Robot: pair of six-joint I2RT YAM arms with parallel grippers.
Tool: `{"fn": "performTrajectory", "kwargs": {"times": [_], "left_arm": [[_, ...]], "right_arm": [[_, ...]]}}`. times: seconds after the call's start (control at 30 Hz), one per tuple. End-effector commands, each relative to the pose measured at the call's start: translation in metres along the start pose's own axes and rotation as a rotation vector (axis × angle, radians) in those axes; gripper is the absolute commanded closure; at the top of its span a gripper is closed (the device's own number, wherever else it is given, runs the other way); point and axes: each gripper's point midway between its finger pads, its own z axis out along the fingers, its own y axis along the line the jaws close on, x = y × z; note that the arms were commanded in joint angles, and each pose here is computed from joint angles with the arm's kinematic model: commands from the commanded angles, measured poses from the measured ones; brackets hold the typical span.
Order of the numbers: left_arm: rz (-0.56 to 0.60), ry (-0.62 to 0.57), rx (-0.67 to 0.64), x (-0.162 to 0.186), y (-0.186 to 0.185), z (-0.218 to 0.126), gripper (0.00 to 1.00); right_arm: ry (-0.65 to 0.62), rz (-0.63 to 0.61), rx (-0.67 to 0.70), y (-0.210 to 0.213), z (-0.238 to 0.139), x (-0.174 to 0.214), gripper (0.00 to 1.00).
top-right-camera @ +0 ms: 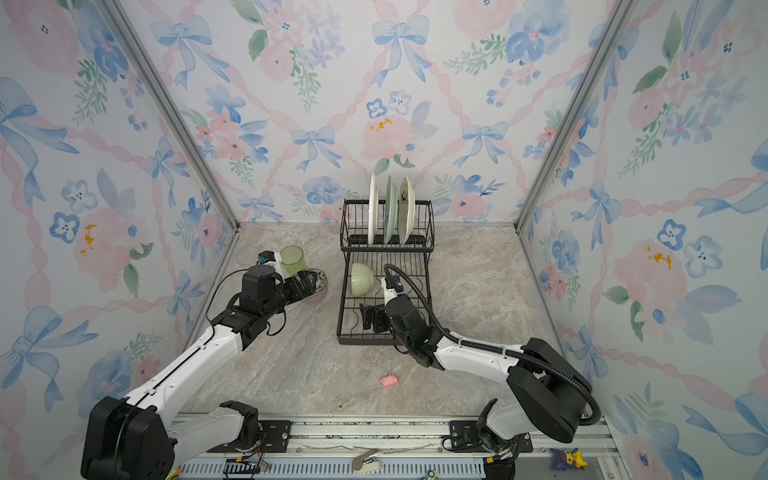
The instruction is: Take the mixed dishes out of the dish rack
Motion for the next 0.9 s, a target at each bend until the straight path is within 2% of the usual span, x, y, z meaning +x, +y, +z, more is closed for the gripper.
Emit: {"fn": "performTrajectory", "kwargs": {"times": [0.0, 0.23, 0.5, 0.87], "left_arm": [[0.005, 0.015, -0.036, 0.014, 0.013, 0.002, 0.02], [0.048, -0.01, -0.076, 0.019, 0.028, -0.002, 0.02], [0.057, -0.052, -0.06, 0.018, 0.03, -0.01, 0.02], [0.037, -0.062, -0.068, 0.021, 0.043, -0.012, 0.02]], "right_arm": [[-0.033, -0.02, -0.061, 0.014, 0.014, -0.021, 0.03], [0.001, -0.069, -0.028, 0.01, 0.04, -0.022, 0.03], [0.057, -0.043, 0.006, -0.003, 0.076, -0.019, 0.03], [0.079, -0.027, 0.029, -0.008, 0.09, -0.012, 0.03]]}}
